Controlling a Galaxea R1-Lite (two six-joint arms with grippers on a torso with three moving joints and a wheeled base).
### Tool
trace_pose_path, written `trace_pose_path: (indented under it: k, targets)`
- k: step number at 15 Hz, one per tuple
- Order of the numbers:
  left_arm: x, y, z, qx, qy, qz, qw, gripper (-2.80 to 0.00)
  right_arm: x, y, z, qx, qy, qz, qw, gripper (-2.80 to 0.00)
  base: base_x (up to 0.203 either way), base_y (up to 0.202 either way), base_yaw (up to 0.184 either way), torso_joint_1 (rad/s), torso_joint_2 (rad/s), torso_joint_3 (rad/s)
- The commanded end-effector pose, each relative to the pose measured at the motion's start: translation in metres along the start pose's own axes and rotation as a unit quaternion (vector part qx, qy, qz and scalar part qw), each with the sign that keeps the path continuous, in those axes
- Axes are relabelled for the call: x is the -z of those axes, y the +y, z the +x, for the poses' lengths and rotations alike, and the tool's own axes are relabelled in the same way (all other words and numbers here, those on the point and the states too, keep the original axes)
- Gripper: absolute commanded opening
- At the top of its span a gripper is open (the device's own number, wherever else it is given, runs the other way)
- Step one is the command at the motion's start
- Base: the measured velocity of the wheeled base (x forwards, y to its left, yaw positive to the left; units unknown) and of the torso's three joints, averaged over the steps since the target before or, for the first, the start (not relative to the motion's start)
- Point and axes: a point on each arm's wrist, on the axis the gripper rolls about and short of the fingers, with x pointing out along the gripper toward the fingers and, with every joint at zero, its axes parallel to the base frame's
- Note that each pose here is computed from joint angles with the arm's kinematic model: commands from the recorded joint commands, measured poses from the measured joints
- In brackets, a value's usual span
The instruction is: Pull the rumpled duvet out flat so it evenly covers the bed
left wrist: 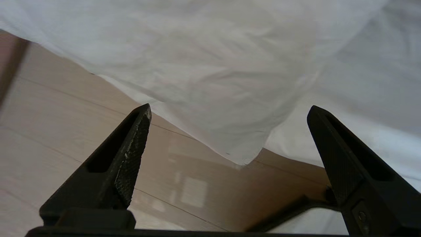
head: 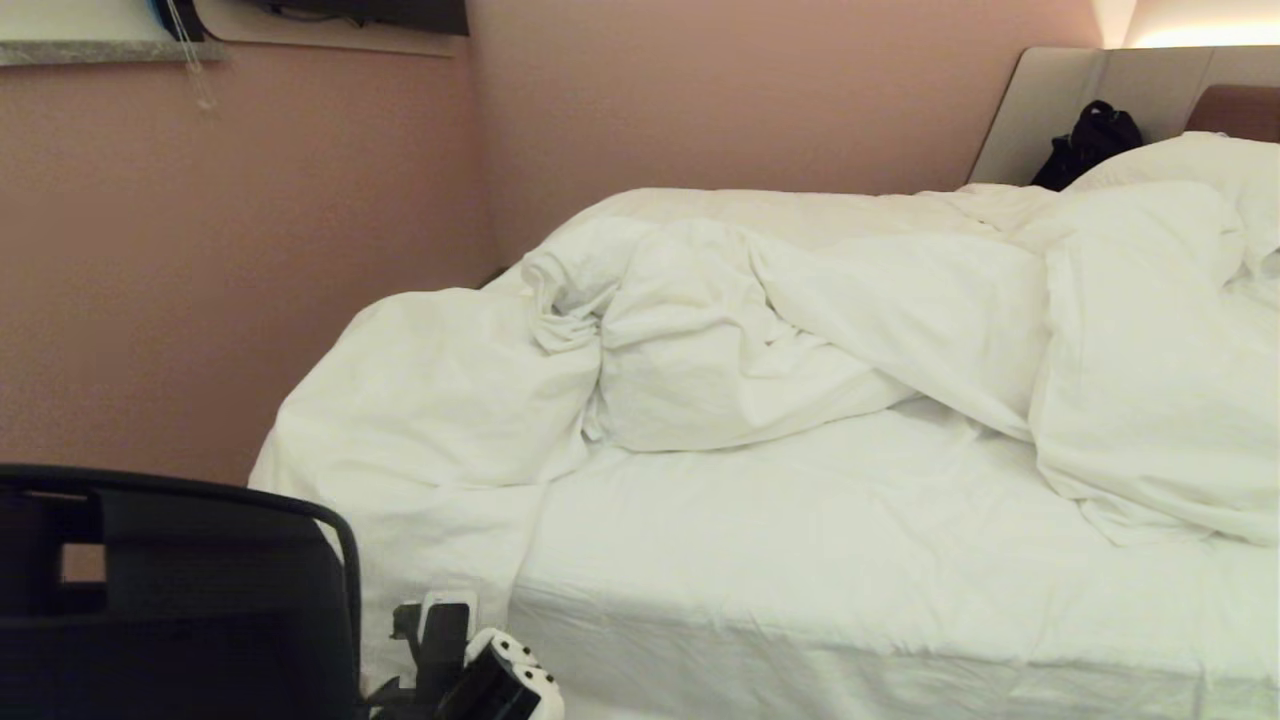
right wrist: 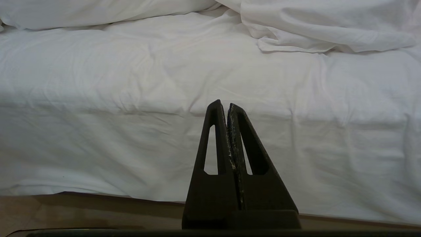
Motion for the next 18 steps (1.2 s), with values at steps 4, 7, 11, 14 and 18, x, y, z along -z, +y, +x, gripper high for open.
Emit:
trace_pose_path:
  k: [4,7,11,14,18]
  targets:
    - [0.012,-0.008,0.008,-0.007,-0.001,0.014,0.9999,0.00,0.000,0.000,0.000,0.000,0.001,0.000,1.000,-2.80,0.000,0.000,0.000,0.000,0.00,0.000]
    - [0.014,-0.013,0.014,-0.015,-0.011,0.018,0.9997,0.00,0.000,0.000,0.000,0.000,0.001,0.000,1.000,-2.80,0.000,0.000,0.000,0.000,0.00,0.000]
    - [0.014,-0.015,0.017,-0.032,-0.023,0.024,0.9989,0.00,0.000,0.000,0.000,0.000,0.001,0.000,1.000,-2.80,0.000,0.000,0.000,0.000,0.00,0.000]
    - [0.016,-0.016,0.025,-0.047,-0.022,0.026,0.9983,0.00,0.000,0.000,0.000,0.000,0.001,0.000,1.000,-2.80,0.000,0.000,0.000,0.000,0.00,0.000]
    - [0.019,-0.015,0.028,-0.073,-0.032,0.035,0.9962,0.00,0.000,0.000,0.000,0.000,0.001,0.000,1.000,-2.80,0.000,0.000,0.000,0.000,0.00,0.000]
